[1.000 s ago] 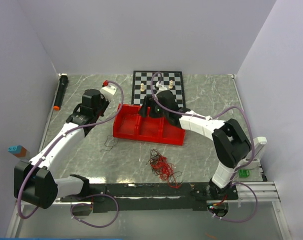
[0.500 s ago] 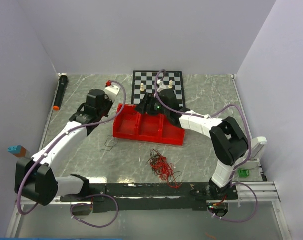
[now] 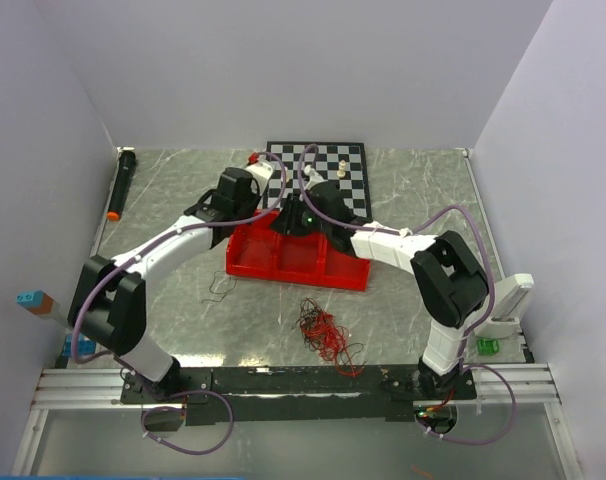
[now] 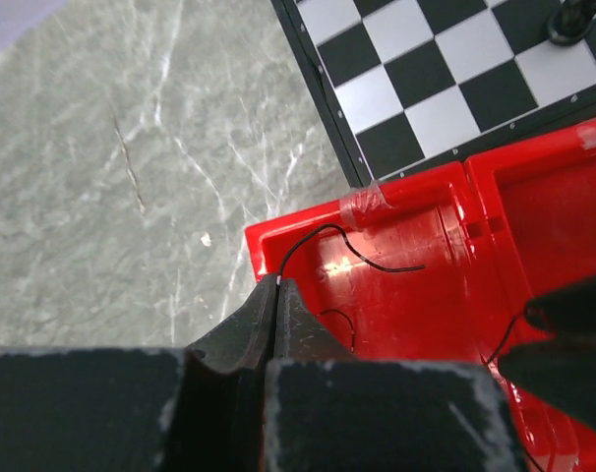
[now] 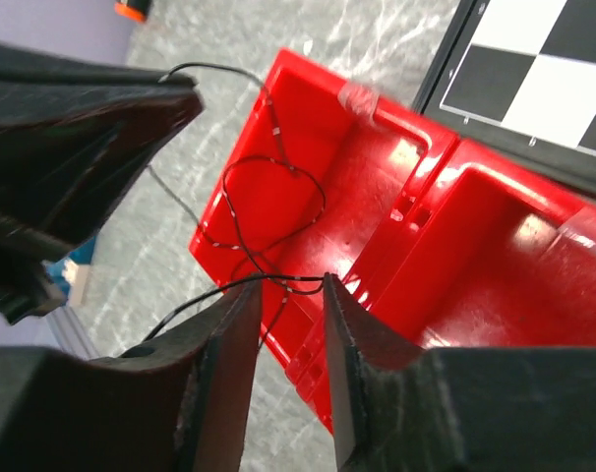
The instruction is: Untangle the cables
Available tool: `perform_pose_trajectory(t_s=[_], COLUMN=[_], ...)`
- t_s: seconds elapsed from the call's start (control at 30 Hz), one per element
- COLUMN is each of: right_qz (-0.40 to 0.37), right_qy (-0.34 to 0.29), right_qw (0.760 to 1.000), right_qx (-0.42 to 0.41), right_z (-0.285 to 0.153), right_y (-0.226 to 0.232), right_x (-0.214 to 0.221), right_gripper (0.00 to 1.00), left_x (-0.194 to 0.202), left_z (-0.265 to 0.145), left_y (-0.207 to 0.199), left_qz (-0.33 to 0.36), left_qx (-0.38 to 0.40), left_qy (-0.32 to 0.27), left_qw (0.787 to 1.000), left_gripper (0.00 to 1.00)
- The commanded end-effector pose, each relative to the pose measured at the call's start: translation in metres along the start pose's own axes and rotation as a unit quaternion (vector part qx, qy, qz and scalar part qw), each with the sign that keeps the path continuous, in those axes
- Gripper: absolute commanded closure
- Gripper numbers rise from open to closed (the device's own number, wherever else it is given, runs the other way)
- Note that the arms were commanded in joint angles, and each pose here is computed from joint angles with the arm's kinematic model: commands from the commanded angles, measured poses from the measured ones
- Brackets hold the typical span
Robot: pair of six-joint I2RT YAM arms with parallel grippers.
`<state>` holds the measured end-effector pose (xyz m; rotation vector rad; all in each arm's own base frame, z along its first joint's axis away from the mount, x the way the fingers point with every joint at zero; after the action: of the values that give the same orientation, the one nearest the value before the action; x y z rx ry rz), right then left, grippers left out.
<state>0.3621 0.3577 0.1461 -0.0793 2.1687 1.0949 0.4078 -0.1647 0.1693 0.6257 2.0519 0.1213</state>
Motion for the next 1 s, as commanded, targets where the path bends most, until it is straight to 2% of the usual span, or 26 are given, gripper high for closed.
perform_pose_trajectory(t_s=[0.0, 0.1, 0.17, 0.23, 0.27, 0.33, 0.43, 0.5, 0.6, 0.77, 0.87, 0.97], right_qz=[-0.031, -0.032, -0.036, -0.045, -0.049, -0.053, -0.065, -0.08, -0.1, -0.108, -0.117, -0.121], right_qy=[-0.023, -0.029, -0.034, -0.034, -0.033, -0.031, -0.033, -0.034, -0.015, 0.016, 0.028, 0.047], right_qw=[0.999, 0.999, 0.999, 0.998, 0.998, 0.997, 0.994, 0.992, 0.986, 0.981, 0.975, 0.969], right_qx=[0.002, 0.008, 0.014, 0.022, 0.03, 0.045, 0.08, 0.093, 0.131, 0.161, 0.186, 0.209], right_z=[0.001, 0.0, -0.002, -0.001, -0.001, 0.0, 0.0, 0.002, 0.009, 0.027, 0.037, 0.046], right_y=[0.017, 0.017, 0.018, 0.021, 0.021, 0.018, 0.014, 0.017, 0.015, 0.009, 0.001, -0.008], right_x=[-0.016, -0.018, -0.021, -0.02, -0.02, -0.02, -0.021, -0.021, -0.014, -0.005, -0.002, 0.001], right_gripper=[0.64, 0.66, 0.67, 0.68, 0.68, 0.69, 0.71, 0.71, 0.71, 0.72, 0.73, 0.73], left_x=[-0.015, -0.011, -0.01, -0.015, -0.017, -0.027, -0.043, -0.049, -0.037, 0.007, 0.023, 0.042], left_z=[0.001, 0.0, -0.001, -0.003, -0.005, -0.012, -0.029, -0.044, -0.067, -0.102, -0.119, -0.125], left_y=[-0.002, -0.017, -0.029, -0.035, -0.036, -0.028, 0.007, 0.037, 0.081, 0.143, 0.156, 0.15], left_qz=[-0.038, -0.049, -0.056, -0.061, -0.065, -0.079, -0.1, -0.108, -0.118, -0.145, -0.151, -0.155], left_qx=[-0.001, 0.035, 0.069, 0.096, 0.11, 0.123, 0.125, 0.106, 0.073, 0.018, 0.007, 0.016], left_qy=[-0.03, -0.036, -0.036, -0.037, -0.036, -0.039, -0.044, -0.05, -0.047, -0.039, -0.038, -0.021], left_qw=[0.999, 0.998, 0.995, 0.993, 0.991, 0.988, 0.986, 0.987, 0.989, 0.989, 0.988, 0.987], left_gripper=[0.94, 0.84, 0.68, 0.47, 0.41, 0.32, 0.13, 0.07, 0.05, 0.04, 0.05, 0.06])
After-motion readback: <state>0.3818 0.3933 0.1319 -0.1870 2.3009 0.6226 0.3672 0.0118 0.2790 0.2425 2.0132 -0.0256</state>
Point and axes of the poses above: each gripper's point midway between its finger pads, its own z axis out along the fingers, its own y axis along the line the jaws close on, x = y × z, the point moved 1 cm from there along -z, back along the fingers, and after that the axes turned 4 degrees about z, right-handed, at the moved point
